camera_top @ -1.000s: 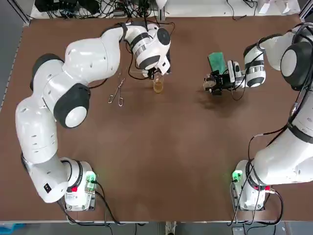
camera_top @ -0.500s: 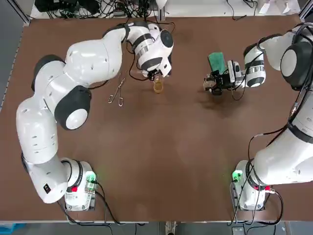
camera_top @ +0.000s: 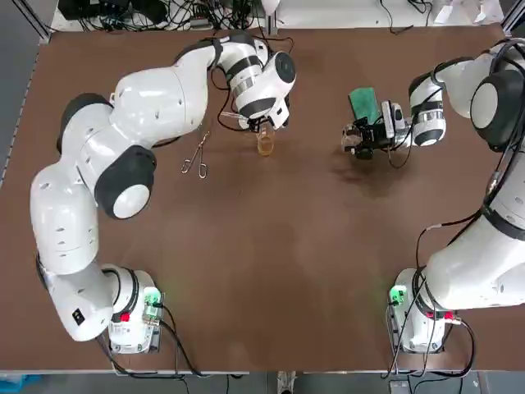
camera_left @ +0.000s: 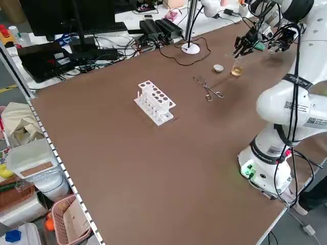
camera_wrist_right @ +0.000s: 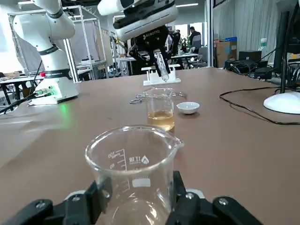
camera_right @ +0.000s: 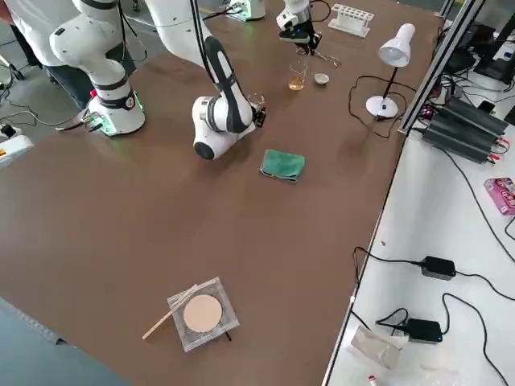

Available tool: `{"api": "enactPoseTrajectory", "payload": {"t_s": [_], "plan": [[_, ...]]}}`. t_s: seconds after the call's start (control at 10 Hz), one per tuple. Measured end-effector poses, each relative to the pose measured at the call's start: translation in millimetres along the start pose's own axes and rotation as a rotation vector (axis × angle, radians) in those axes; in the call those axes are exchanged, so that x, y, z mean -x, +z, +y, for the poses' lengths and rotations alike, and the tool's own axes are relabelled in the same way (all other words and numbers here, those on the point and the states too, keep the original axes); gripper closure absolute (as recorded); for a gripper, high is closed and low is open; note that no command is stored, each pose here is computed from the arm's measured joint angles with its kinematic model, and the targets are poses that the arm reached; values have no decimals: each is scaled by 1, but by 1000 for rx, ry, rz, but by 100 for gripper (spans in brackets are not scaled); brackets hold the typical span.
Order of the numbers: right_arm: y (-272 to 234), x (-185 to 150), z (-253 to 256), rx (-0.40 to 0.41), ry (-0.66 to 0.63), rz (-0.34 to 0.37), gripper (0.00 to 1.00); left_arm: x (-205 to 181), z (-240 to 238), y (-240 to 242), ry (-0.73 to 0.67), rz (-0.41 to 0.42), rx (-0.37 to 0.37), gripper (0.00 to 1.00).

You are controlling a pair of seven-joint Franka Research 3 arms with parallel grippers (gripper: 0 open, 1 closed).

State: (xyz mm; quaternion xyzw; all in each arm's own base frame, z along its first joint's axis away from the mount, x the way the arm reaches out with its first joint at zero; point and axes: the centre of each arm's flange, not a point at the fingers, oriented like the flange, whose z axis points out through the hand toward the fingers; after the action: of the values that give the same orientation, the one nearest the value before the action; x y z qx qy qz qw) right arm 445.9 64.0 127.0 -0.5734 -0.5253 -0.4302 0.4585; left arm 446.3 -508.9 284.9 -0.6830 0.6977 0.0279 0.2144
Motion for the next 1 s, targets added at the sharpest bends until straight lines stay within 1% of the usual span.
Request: {"api": "enactPoseTrajectory", "payload": {"t_s": [0.4, 1.0], "plan": [[0, 0, 0, 2, 0, 1, 41, -9, 2, 2, 6, -11, 2, 78], [0, 0, 1, 5, 0, 2, 41, -9, 2, 2, 6, -14, 3, 78]]}}
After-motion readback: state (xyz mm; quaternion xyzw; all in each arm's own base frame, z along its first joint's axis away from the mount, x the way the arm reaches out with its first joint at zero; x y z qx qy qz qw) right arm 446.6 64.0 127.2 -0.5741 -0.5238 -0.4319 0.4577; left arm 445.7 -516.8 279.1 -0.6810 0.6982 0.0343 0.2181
